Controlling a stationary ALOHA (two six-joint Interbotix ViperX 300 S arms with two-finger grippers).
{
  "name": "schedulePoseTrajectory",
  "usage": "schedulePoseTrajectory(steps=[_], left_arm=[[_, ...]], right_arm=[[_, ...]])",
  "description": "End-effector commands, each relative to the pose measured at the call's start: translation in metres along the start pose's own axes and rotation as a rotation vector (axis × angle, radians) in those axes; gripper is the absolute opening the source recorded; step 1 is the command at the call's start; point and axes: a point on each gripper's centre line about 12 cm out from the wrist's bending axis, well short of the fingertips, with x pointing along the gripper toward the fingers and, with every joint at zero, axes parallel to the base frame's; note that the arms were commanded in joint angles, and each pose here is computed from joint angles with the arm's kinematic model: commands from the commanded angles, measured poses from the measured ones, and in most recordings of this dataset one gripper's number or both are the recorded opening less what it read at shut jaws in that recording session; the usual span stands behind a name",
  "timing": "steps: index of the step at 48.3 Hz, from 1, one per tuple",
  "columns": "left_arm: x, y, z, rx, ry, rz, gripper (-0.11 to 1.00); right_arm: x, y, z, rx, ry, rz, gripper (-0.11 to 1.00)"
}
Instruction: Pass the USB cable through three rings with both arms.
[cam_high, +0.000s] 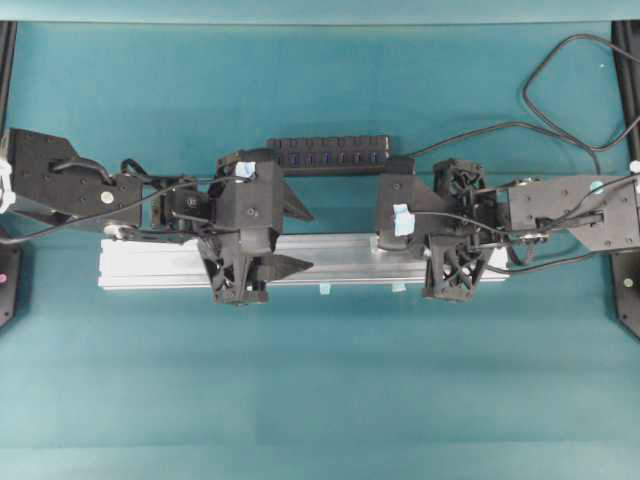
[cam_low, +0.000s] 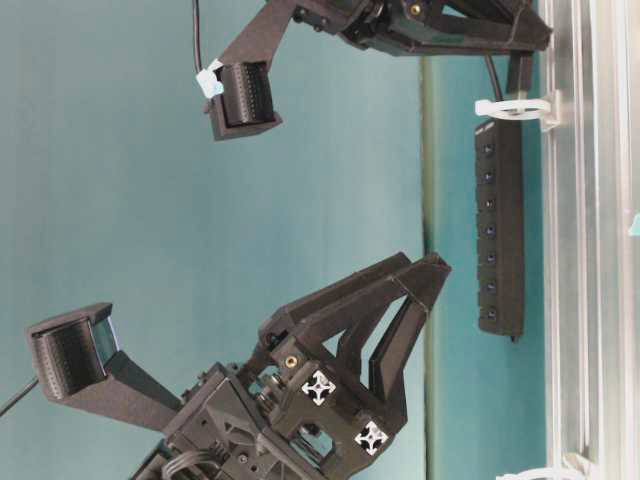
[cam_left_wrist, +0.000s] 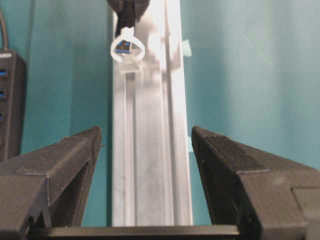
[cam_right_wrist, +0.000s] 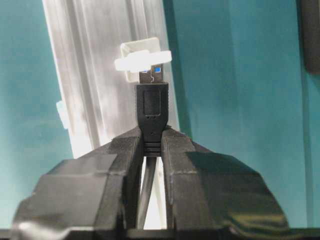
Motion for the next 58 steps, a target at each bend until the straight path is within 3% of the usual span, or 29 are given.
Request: schedulePoseTrajectory(steps=[1,11,30,42,58], left_arm=[[-0.005,0.002,0.009,-0.002,-0.033,0.006,0.75],[-0.005,0.004,0.009,-0.004,-0.031,0.010,0.75],[-0.006,0.008,0.010,-0.010,-0.037,0.018,0.75],[-0.004,0.008,0.009,-0.008,-0.032,0.017,0.75],[-0.003,0.007,0.008,-0.009,-0.031,0.016,0.75]], right_arm=[[-0.002,0.000,0.008,-0.016,-0.034,0.001,-0.06],[-0.003,0.007,0.007,-0.085,-0.028,0.009,-0.06],[0.000,0.006,0.017,-0.100,-0.052,0.008,-0.06],[0.000,0.004,0.019,-0.168,-0.052,0.003,-0.06],[0.001,-0.001,0.024,-0.166,-0.059,-0.004,-0.06]])
